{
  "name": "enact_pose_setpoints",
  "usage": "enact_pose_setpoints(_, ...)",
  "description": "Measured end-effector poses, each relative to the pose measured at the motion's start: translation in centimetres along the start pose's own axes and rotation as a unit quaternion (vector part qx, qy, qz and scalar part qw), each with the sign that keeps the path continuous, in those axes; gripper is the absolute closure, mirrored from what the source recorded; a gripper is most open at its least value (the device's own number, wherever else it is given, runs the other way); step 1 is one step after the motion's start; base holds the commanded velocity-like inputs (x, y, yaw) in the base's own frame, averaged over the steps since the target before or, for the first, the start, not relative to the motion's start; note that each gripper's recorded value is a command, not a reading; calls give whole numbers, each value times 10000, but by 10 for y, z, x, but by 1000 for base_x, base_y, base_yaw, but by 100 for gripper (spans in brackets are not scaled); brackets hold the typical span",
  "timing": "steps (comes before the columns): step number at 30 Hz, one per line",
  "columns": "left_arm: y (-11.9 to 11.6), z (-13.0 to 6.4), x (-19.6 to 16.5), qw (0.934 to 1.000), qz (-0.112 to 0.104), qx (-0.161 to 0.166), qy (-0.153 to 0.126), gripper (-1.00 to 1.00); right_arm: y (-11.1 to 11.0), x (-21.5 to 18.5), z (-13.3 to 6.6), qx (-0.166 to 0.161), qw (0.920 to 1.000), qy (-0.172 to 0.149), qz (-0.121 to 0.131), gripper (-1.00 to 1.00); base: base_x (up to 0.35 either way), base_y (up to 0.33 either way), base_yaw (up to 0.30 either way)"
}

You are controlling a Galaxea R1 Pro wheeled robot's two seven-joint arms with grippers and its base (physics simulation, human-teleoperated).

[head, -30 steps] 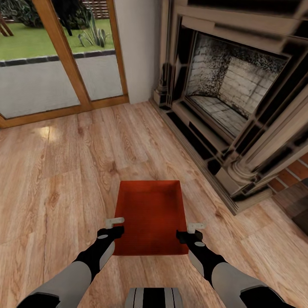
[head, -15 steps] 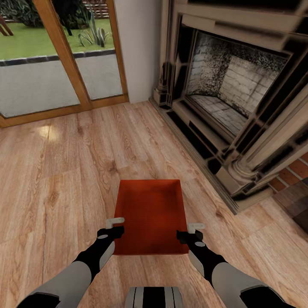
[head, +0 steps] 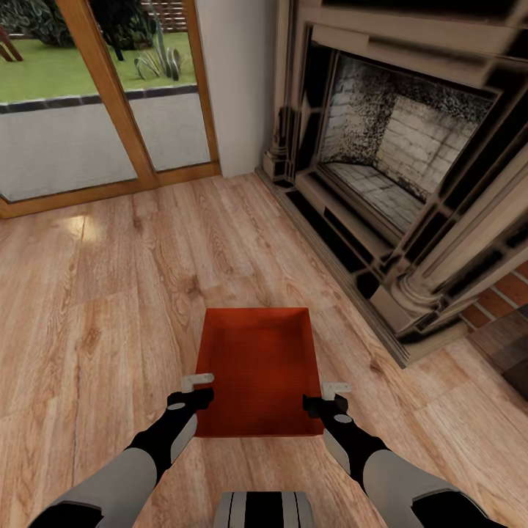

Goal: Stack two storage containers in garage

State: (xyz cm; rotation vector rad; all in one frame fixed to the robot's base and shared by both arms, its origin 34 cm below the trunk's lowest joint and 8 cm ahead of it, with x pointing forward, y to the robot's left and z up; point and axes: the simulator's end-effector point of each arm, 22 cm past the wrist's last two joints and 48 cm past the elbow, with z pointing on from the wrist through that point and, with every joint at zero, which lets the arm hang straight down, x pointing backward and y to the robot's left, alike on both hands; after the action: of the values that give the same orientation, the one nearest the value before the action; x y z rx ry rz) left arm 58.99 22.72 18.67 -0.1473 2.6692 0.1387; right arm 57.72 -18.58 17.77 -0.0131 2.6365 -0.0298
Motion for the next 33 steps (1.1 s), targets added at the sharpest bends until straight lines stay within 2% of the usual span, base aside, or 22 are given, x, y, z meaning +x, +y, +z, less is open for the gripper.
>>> enact_pose_setpoints(20,1,0,-1,10000,-13,-48,-5,-100,-1,0,0,12,10000,10,4,-100,0,0,0)
enact_pose_setpoints(23,0,5,4,10000,-19,-45,-7,-100,-1,5,5,12,10000,11,5,-100,0,0,0)
enact_pose_setpoints(27,0,10,8,10000,-23,-47,-6,-100,0,-4,10,1,9999,-136,20,-100,0,0,0)
enact_pose_setpoints(33,0,10,8,10000,-25,-47,-10,-100,0,-4,10,-3,9999,-134,17,-100,0,0,0)
